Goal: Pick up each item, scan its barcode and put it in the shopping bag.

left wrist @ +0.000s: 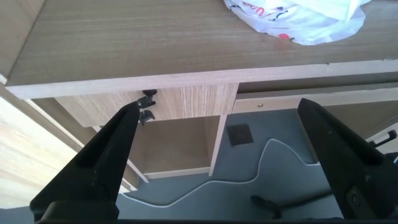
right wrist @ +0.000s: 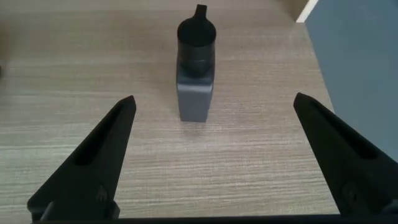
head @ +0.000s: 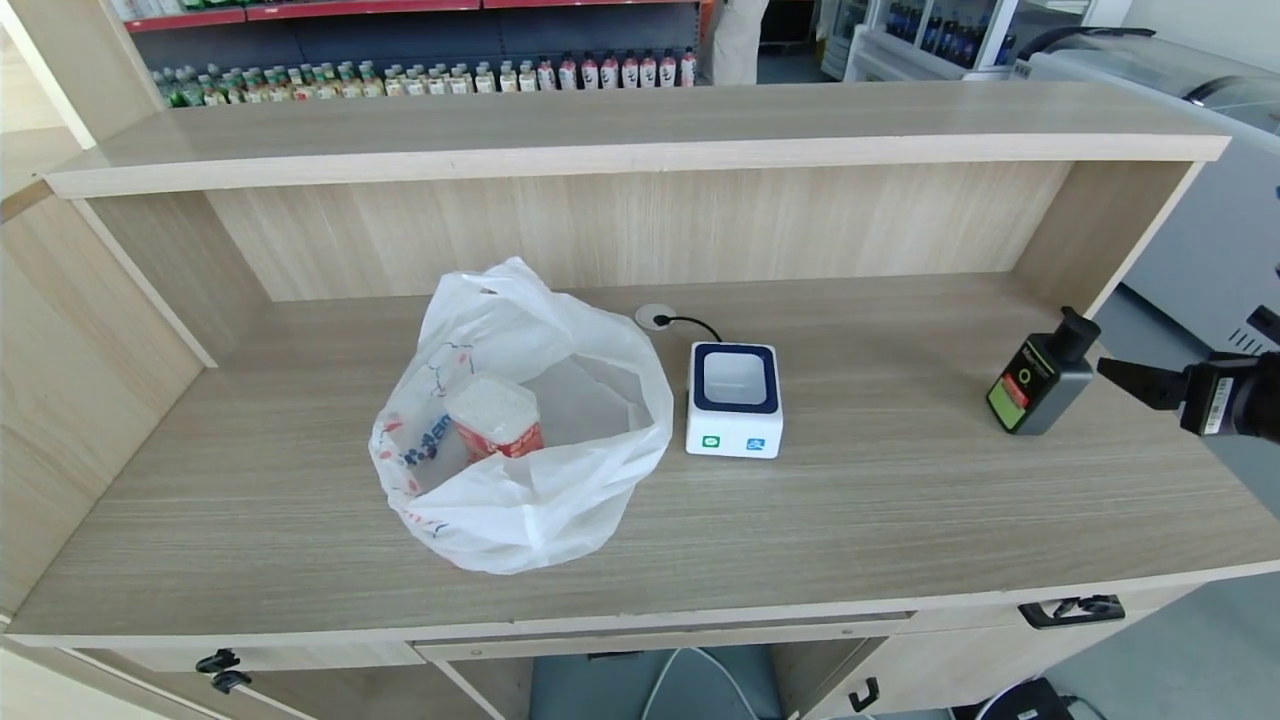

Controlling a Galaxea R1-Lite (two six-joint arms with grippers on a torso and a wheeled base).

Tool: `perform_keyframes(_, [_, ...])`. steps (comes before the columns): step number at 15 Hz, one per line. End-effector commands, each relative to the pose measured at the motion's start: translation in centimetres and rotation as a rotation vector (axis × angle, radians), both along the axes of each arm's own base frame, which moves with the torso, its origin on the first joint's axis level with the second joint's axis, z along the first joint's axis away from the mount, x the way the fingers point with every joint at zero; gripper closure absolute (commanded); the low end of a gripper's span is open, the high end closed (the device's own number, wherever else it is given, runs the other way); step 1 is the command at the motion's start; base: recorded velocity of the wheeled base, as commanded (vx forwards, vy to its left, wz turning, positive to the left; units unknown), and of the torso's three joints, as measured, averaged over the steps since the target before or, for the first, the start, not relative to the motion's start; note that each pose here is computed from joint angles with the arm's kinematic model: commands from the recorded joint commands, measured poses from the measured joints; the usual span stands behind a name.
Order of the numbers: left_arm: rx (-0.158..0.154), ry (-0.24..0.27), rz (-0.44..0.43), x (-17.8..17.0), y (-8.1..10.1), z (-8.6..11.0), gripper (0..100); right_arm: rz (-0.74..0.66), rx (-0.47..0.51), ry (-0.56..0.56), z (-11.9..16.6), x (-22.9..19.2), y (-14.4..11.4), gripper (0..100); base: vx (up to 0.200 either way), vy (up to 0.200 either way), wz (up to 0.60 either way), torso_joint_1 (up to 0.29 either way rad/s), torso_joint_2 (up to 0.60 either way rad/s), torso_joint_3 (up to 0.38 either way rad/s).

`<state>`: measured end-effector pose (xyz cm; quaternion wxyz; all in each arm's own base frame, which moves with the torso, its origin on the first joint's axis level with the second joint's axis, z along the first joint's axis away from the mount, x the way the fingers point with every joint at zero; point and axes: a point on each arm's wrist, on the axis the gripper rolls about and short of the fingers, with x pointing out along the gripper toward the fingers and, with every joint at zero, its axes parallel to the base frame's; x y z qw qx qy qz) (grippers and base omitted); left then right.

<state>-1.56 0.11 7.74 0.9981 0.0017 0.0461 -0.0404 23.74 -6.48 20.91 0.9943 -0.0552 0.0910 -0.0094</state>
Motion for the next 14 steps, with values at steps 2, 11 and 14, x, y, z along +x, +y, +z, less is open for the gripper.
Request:
perform_keyframes(2, [0.000,0.001,0.001,0.0,0.0,0.0,0,-0.013,0.021,0.059,-2.7,2.2,-1.1,0,0.000,0.000,0.00,0.000,0.00,0.000])
perform_keyframes(11, [0.000,0.001,0.001,0.0,0.0,0.0,0,0.108,0.025,0.012,-6.1,7.2,-1.1,0,0.000,0.000,0.00,0.000,0.00,0.000])
perform_keyframes(14, [0.000,0.001,0.001,0.0,0.0,0.0,0,0.155,0.031,0.002,-6.3,9.1,-0.1,0,0.000,0.000,0.00,0.000,0.00,0.000])
